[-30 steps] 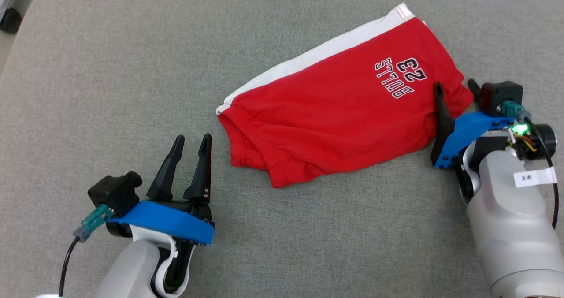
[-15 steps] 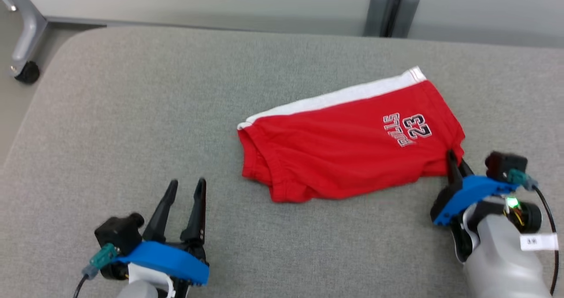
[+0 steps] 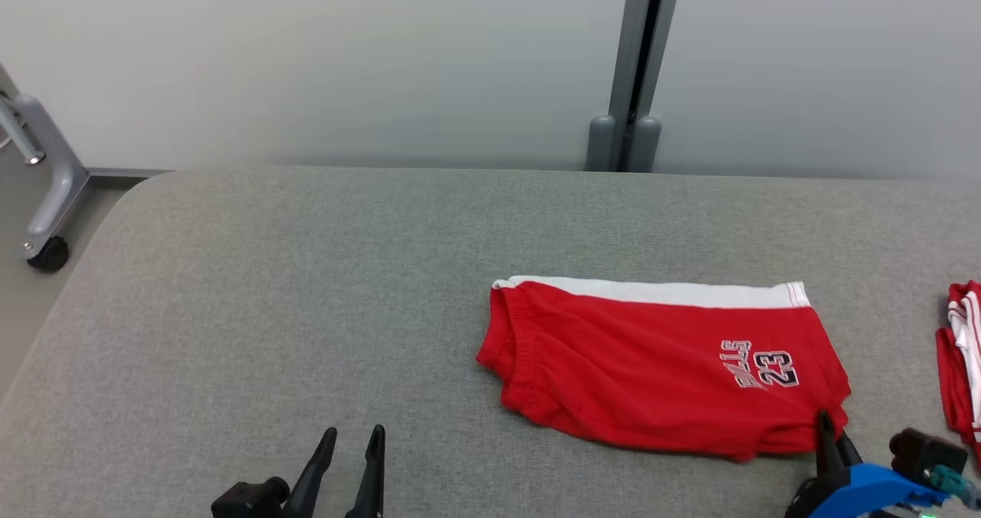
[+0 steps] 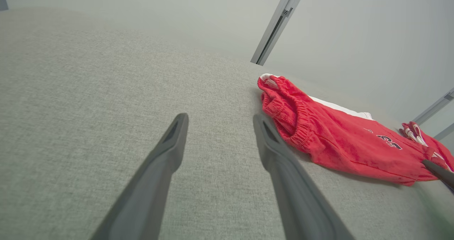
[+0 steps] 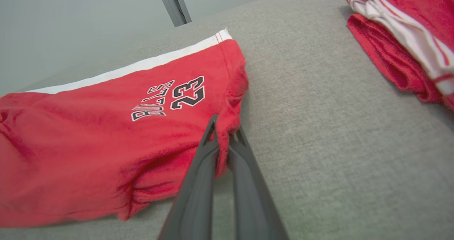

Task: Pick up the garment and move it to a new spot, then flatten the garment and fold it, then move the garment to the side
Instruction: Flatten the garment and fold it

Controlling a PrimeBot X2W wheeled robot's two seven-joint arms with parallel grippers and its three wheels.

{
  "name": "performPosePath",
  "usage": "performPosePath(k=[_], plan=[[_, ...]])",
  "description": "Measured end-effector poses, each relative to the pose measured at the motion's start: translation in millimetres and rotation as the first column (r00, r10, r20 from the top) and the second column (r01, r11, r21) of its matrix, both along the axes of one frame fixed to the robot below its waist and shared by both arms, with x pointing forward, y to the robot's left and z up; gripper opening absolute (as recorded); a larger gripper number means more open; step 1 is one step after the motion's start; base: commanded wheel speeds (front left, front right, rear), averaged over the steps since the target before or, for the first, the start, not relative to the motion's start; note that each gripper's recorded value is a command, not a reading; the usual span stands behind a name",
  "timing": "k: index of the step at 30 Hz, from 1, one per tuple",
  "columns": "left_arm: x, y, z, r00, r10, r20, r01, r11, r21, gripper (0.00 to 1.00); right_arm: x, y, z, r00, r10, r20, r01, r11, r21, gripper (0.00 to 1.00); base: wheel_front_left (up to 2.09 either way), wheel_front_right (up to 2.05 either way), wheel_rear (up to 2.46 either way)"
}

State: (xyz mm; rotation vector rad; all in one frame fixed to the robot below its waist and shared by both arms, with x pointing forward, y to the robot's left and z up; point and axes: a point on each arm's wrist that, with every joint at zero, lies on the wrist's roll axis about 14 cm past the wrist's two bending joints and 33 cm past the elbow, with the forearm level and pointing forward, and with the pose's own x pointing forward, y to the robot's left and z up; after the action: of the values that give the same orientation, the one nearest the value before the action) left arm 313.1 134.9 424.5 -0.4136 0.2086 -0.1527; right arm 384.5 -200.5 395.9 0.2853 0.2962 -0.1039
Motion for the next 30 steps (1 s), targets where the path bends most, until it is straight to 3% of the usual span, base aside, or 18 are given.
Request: performPosePath(k=[4,9,14,18,22,23,24,27,30], plan=[[-1.6,-6.1,2.2,1.0,-0.01,0.008,0.01,1.0,-0.006,1.0,-9.3,-6.1,-1.3,1.0,-0.015,0.0,0.015,1.0,-0.005,0.0,0.0,0.0,0.0],[-5.1,-7.8,-0.5,1.0,-0.014,-0.001,0.014,1.0,-0.005,1.0,5.4,-0.5,16.6,0.998,0.012,0.061,-0.011,1.0,-0.025,0.0,0.0,0.0,0.0],[-9.0,-7.1,-3.1,1.0,-0.011,-0.01,0.011,1.0,-0.005,1.0,43.1,47.6,64.1,0.966,0.161,0.203,-0.154,0.987,-0.05,0.0,0.0,0.0,0.0],[-12.3,-2.3,-4.4,1.0,0.008,-0.016,-0.008,1.0,-0.008,1.0,52.3,115.7,86.1,0.901,0.346,0.263,-0.344,0.937,-0.057,0.0,0.0,0.0,0.0],[-15.2,7.9,-5.0,0.999,0.041,-0.019,-0.041,0.999,-0.008,1.0,34.9,186.7,74.2,0.809,0.546,0.218,-0.548,0.835,-0.06,0.02,0.0,0.0,0.0],[-16.8,10.7,-6.0,0.999,0.049,-0.022,-0.049,0.999,-0.004,1.0,27.1,200.4,67.1,0.784,0.589,0.195,-0.59,0.805,-0.061,0.41,0.0,0.0,0.0],[-18.1,14.1,-7.0,0.998,0.058,-0.026,-0.058,0.998,-0.002,1.0,20.9,212.0,64.2,0.764,0.617,0.187,-0.621,0.783,-0.045,1.0,0.0,0.0,0.0],[-20.0,22.7,-9.3,0.996,0.082,-0.033,-0.082,0.997,0.006,1.0,5.9,240.3,65.0,0.709,0.678,0.194,-0.69,0.724,-0.006,1.0,0.0,0.0,0.0],[-18.3,27.9,-9.2,0.995,0.092,-0.032,-0.092,0.996,0.013,1.0,-0.2,246.4,66.1,0.694,0.693,0.198,-0.707,0.707,0.003,1.0,0.0,0.0,0.0]])
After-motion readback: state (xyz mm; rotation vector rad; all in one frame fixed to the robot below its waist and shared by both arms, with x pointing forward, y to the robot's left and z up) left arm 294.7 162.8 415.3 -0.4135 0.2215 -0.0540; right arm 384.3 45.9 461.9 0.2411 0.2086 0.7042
